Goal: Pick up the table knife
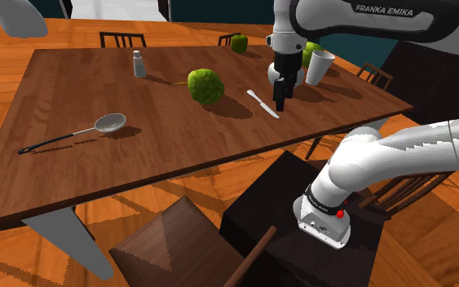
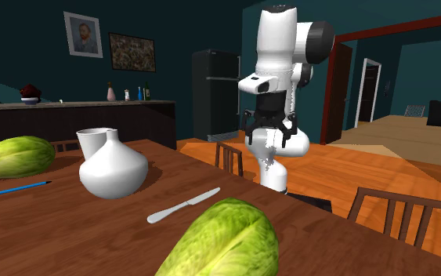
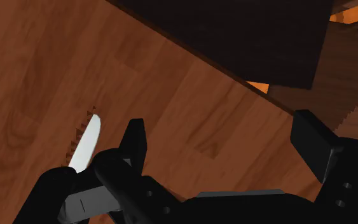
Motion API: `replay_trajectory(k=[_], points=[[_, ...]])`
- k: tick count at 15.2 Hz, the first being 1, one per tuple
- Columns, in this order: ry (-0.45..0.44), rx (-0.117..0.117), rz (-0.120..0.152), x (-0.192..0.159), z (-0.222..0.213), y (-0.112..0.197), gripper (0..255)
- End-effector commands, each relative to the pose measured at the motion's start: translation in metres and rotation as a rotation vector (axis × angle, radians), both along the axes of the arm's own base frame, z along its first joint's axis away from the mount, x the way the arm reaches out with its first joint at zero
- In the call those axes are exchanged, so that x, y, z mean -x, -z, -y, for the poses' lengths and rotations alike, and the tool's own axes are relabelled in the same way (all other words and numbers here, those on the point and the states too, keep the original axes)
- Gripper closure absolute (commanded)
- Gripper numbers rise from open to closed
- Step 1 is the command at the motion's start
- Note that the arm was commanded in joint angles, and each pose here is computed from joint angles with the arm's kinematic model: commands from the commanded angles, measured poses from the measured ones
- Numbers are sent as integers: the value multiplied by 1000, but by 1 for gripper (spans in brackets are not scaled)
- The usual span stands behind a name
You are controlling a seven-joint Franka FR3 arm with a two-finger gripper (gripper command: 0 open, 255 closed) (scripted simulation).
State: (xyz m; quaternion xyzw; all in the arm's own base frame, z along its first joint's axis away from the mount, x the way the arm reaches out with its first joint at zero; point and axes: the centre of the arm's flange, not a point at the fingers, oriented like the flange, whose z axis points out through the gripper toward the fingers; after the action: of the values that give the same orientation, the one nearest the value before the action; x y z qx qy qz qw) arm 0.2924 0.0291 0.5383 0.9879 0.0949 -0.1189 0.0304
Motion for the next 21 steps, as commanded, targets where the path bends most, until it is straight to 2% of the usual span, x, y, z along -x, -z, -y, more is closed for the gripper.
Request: replay_trajectory(k=[1, 12, 19, 21], points=[[0, 0, 0, 0, 0, 0, 0], [322, -41, 96, -85, 103, 58, 0], [526, -68, 157, -123, 180, 93, 0], [547, -71, 163, -126, 189, 102, 0]])
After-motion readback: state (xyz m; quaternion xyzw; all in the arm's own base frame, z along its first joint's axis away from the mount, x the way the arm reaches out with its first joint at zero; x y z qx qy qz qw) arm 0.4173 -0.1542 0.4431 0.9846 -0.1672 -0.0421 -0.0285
